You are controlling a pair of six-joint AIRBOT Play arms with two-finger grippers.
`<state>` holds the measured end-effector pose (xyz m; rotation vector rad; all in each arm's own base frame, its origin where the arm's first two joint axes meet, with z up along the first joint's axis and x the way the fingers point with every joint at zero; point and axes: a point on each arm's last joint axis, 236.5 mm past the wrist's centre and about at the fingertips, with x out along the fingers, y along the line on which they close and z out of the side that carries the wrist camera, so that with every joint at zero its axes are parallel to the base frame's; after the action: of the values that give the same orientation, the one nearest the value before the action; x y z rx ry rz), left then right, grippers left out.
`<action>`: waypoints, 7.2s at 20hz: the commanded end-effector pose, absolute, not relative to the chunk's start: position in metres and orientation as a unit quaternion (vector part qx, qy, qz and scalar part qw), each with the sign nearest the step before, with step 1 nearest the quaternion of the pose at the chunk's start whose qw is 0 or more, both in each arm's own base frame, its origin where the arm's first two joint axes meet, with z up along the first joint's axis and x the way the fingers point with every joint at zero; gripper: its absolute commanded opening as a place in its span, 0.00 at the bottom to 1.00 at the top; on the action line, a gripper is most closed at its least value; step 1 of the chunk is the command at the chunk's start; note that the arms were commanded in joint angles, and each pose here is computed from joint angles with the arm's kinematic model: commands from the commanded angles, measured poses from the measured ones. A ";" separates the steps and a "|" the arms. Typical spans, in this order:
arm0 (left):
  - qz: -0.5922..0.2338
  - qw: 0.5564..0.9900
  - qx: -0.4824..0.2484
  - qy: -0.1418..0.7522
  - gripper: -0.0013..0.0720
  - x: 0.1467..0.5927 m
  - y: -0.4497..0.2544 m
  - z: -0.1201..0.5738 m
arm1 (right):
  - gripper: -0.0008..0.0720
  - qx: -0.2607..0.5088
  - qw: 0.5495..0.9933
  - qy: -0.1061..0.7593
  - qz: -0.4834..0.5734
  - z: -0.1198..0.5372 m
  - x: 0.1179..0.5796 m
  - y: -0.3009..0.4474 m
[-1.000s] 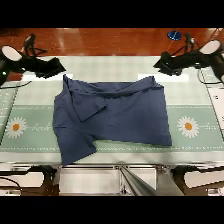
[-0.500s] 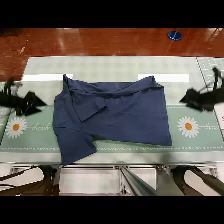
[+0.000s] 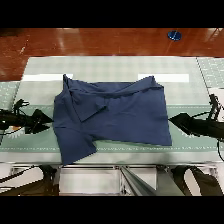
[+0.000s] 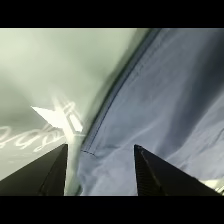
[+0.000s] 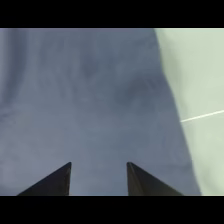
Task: Fold the shirts.
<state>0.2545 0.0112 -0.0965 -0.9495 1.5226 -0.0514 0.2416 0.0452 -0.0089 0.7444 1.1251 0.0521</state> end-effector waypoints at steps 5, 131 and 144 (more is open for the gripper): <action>-0.043 0.596 -0.377 0.708 0.60 0.249 -0.024 -0.121 | 0.57 0.369 0.790 0.489 0.015 0.002 0.245 0.039; 0.033 0.679 -0.435 0.591 0.71 0.247 0.031 -0.078 | 0.57 0.304 0.761 0.573 0.000 -0.058 0.273 0.035; -0.027 0.601 -0.389 0.697 0.71 0.201 -0.053 -0.118 | 0.57 0.383 0.785 0.487 0.002 -0.009 0.288 0.023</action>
<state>0.2061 -0.0422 -0.1081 -0.9620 1.5689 -0.0490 0.2779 0.0488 -0.0253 0.7942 1.1122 0.0598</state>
